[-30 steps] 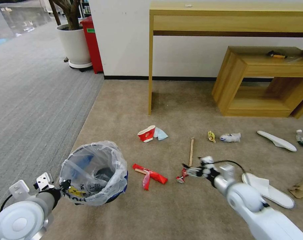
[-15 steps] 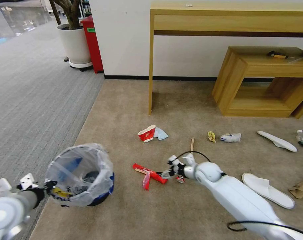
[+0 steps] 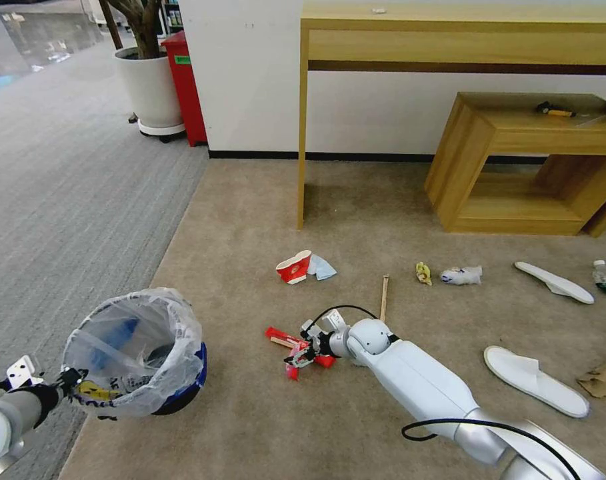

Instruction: Pick up the trash bin and place the garbage on the floor into it.

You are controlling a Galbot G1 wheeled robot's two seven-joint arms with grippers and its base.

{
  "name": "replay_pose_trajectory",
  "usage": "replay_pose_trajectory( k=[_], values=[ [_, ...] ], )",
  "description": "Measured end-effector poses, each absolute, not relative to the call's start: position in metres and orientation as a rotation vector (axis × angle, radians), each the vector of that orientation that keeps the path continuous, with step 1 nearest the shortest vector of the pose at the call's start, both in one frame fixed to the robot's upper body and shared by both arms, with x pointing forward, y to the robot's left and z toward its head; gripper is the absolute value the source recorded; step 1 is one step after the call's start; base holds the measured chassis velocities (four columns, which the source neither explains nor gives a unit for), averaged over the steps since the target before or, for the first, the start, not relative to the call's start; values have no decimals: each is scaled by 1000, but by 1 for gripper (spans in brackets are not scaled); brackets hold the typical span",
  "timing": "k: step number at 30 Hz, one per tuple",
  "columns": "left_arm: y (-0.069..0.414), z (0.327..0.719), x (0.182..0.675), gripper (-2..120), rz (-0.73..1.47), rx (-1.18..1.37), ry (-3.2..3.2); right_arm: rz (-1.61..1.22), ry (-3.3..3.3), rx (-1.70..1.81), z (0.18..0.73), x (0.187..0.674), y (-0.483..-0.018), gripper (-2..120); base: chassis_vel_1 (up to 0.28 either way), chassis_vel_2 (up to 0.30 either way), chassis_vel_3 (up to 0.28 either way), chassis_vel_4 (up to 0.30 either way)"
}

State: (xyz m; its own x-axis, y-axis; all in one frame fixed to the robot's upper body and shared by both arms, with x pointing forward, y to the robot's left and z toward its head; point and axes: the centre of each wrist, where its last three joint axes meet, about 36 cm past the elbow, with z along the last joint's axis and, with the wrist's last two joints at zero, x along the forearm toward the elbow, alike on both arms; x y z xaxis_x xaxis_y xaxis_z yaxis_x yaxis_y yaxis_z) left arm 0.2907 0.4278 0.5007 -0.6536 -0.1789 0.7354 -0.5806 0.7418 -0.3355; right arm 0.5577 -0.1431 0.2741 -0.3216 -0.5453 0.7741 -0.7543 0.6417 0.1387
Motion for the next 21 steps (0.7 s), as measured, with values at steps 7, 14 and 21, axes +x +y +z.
replay_pose_trajectory(
  k=[7,14,21],
  values=[
    [425,503,289,0,730,560,-2241,359,-2016,945,265,562,-145,100,0,0,0,0],
    [422,503,290,0,732,546,-2246,352,-2010,914,257,566,-149,87,0,0,0,0],
    [420,503,292,0,732,532,-2250,338,-2005,890,243,574,-156,84,0,0,0,0]
  ],
)
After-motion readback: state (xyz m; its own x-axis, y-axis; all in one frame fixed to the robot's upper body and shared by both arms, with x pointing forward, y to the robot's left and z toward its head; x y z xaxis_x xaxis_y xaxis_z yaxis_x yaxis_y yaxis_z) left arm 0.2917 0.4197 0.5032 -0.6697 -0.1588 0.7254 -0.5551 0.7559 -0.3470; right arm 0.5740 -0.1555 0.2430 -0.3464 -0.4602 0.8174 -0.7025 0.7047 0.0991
